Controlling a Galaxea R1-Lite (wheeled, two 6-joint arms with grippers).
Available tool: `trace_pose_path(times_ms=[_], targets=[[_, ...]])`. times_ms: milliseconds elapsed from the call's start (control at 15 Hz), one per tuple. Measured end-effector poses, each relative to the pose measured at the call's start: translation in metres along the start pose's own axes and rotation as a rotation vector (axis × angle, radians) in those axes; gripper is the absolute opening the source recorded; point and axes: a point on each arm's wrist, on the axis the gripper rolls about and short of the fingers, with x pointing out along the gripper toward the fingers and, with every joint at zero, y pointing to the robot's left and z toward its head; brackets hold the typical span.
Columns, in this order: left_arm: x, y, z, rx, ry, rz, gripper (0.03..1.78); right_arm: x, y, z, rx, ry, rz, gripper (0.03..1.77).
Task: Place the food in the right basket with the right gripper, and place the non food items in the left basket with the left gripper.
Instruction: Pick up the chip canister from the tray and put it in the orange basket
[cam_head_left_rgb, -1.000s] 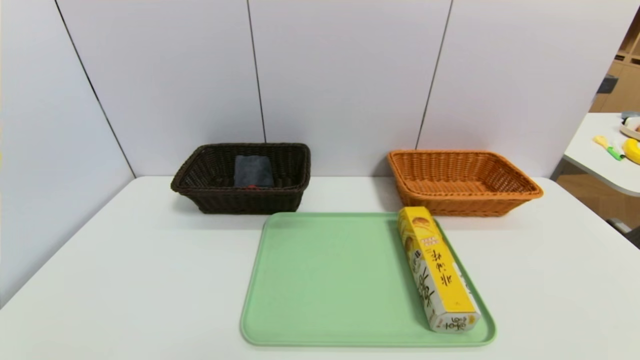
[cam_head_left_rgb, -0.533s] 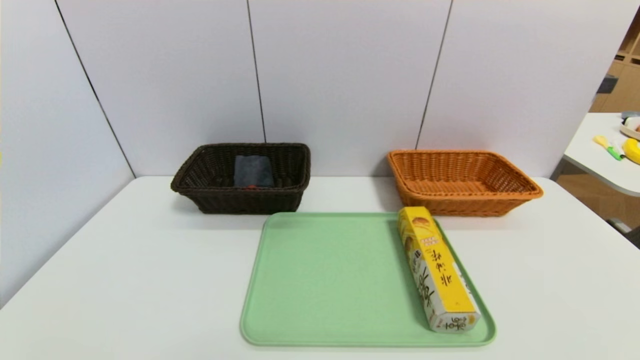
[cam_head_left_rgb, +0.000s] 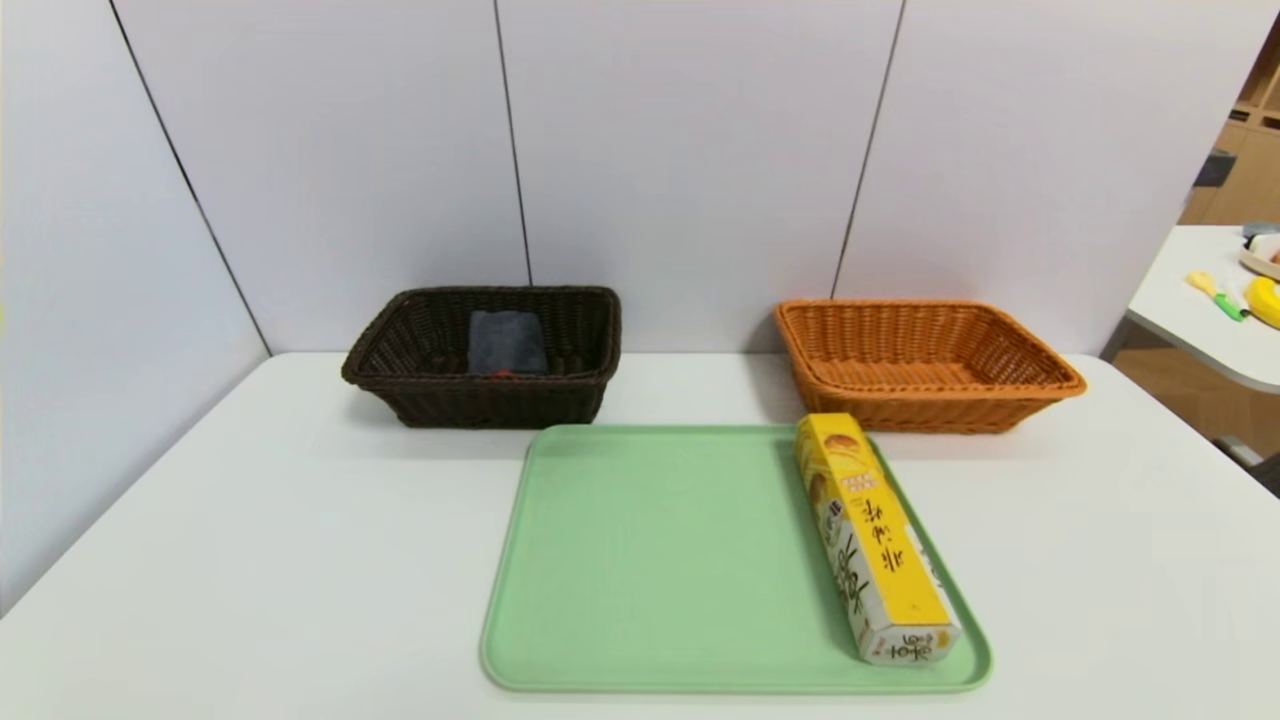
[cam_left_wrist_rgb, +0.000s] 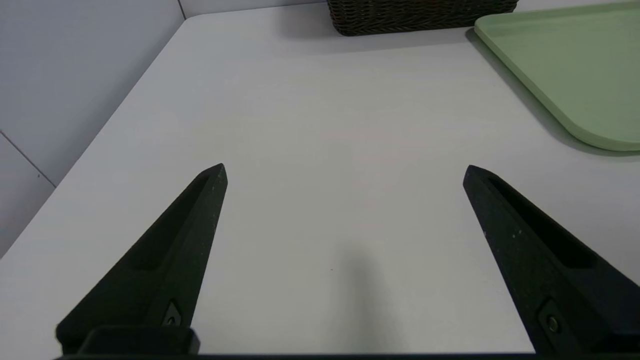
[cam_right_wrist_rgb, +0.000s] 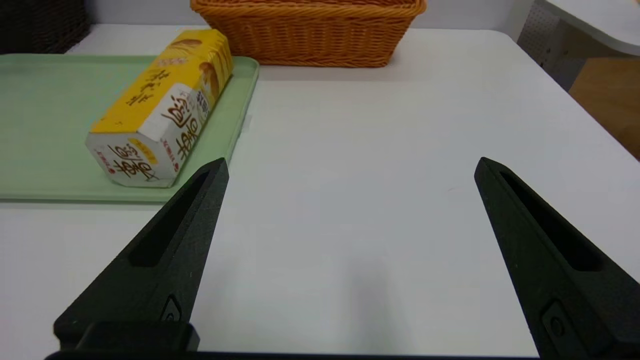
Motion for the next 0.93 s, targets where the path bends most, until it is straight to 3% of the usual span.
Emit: trace_pose_path(times_ms=[267, 533, 933], targets=[[0.000, 0.000, 0.000, 0.000, 0.000, 0.000, 1.69, 0.004, -0.002, 0.068, 0.001, 0.104, 0.028, 1.70], [0.000, 0.000, 0.000, 0.000, 0.000, 0.000, 1.69, 0.045, 0.000, 0.127, -0.006, 0.273, 0.076, 1.70], [0.000, 0.000, 0.000, 0.001, 0.000, 0.000, 1.69, 0.130, 0.030, 0.163, -0.011, 0.482, 0.281, 1.70]])
